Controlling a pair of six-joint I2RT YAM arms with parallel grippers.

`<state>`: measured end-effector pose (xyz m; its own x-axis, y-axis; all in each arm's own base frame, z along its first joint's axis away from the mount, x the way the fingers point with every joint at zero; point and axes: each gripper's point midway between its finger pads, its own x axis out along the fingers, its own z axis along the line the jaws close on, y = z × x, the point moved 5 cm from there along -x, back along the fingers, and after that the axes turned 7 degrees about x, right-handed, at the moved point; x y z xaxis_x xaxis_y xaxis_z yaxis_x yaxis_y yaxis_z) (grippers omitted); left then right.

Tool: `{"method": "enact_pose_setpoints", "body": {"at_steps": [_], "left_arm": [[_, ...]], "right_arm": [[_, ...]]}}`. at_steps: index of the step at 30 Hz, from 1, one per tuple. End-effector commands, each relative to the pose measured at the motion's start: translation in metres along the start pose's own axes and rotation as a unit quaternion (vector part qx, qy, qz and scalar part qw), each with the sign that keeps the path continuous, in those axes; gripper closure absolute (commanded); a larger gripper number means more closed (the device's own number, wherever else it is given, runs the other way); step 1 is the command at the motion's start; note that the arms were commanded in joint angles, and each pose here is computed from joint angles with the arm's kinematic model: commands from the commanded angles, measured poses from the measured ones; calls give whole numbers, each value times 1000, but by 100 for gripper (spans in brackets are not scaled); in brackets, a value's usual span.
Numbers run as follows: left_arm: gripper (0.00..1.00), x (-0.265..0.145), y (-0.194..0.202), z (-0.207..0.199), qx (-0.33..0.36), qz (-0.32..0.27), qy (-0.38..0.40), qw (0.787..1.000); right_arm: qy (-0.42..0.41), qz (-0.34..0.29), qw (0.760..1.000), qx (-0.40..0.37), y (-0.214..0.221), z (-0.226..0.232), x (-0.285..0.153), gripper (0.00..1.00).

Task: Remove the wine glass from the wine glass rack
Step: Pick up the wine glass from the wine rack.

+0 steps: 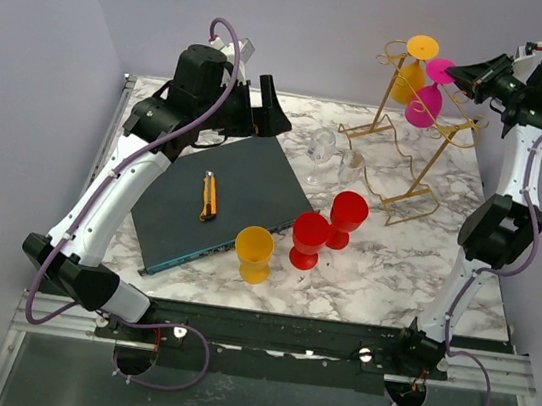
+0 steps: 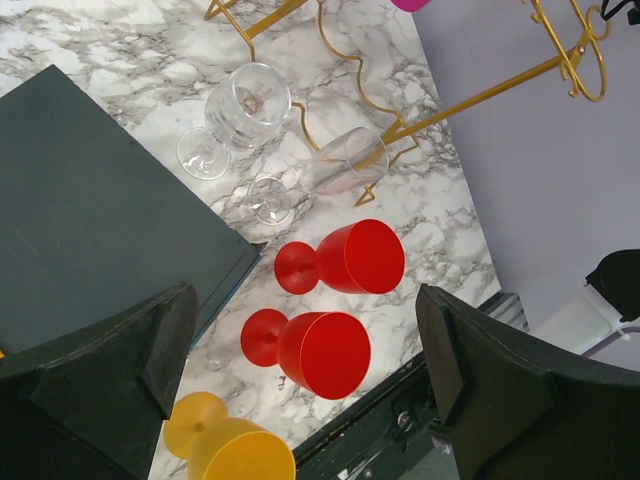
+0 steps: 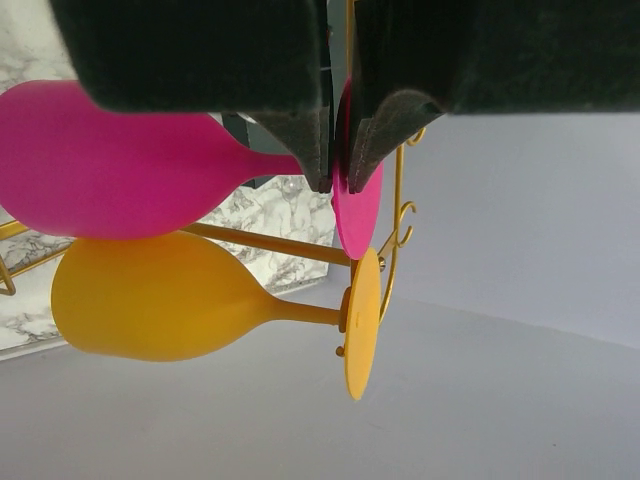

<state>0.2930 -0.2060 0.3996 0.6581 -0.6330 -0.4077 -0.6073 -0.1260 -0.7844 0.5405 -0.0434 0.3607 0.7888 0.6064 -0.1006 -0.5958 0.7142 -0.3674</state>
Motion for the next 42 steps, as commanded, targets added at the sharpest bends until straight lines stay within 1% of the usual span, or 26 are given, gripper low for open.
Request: {"method": "enact_pose_setpoints", "body": {"at_steps": [1,7,11,14,16,19,20,30,36,42], "left_arm": [[1,-14,-12,-11,7,-27,10,1000],[1,-16,-13,-12,8,-29,13,999],[1,-17,-13,-13,8,-29,13,999],[1,-17,-13,-13,8,-30,13,999],[1,-18,-13,-13,8,-31,14,999],[1,-18,-14,-13,7,-32,14,999],[1,-18,-14,-13,8,-33,14,999],[1,-20,-15,-14,10,-35,14,999],[1,-20,-17,-15,10,-37,16,999],[1,-21,-17,-16,11,-39,16,999]], "right_arm": [[-29,-37,998,-47,-11,44,-20,99],[-29,-30,999,-35,-10,39,-19,98],[-23,-30,999,-31,-8,34,-19,88],[-20,-31,999,-28,-8,32,-20,83],[-18,-32,999,-27,-8,32,-20,82],[-16,-37,999,-28,-9,34,-21,74],[-16,-38,999,-29,-9,35,-22,72],[12,-50,998,-24,-10,28,-28,72],[27,-57,998,-25,-11,24,-30,67],[29,-59,997,-25,-13,25,-32,68]]}}
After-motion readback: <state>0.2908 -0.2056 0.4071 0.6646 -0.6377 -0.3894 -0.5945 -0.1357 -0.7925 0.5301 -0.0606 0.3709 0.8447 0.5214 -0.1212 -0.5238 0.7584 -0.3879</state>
